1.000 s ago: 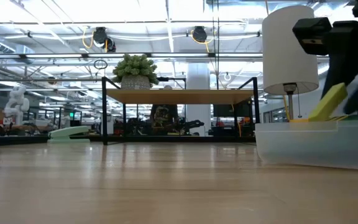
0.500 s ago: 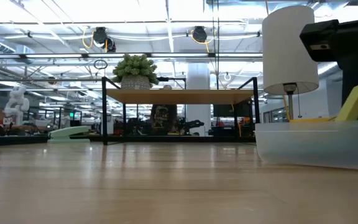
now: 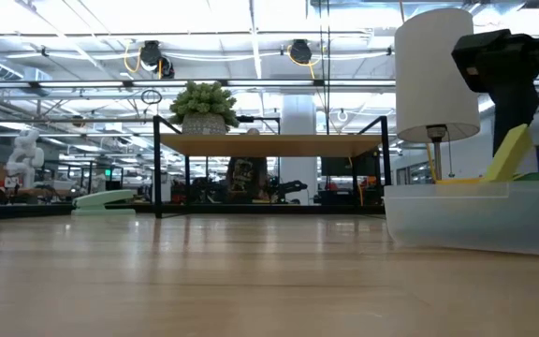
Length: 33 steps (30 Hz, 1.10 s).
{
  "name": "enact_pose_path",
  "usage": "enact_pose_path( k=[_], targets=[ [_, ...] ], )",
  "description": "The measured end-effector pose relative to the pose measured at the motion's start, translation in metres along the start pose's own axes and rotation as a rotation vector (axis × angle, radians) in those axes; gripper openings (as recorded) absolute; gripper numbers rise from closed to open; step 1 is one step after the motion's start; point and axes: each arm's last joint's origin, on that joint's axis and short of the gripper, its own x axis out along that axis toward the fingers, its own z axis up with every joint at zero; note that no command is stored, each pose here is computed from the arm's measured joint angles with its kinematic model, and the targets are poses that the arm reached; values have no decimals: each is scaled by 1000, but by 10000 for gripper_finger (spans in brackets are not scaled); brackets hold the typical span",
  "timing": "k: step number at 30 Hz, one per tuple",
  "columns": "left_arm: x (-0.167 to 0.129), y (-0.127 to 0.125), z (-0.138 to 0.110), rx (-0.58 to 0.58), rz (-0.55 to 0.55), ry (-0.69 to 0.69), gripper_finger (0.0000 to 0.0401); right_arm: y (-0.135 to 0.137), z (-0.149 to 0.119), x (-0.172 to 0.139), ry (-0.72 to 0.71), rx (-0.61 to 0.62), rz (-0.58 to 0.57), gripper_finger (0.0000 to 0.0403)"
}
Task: Pack school essentials
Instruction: Put the yellow eraser into the purple supply box, then return to Home Position
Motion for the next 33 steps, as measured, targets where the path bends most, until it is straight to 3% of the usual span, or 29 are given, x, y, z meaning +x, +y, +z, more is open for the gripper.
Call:
enact_pose_path(
  k=[7,23,33],
  targets=[
    [0,0,0,1,1,1,225,0,-2,0,24,18,36,324],
    [0,0,0,-1,2,1,225,3,-4,-1,49,67,68,248],
    [0,0,0,0,2,1,225,1,-6,-1,54,73,-13,291]
  ],
)
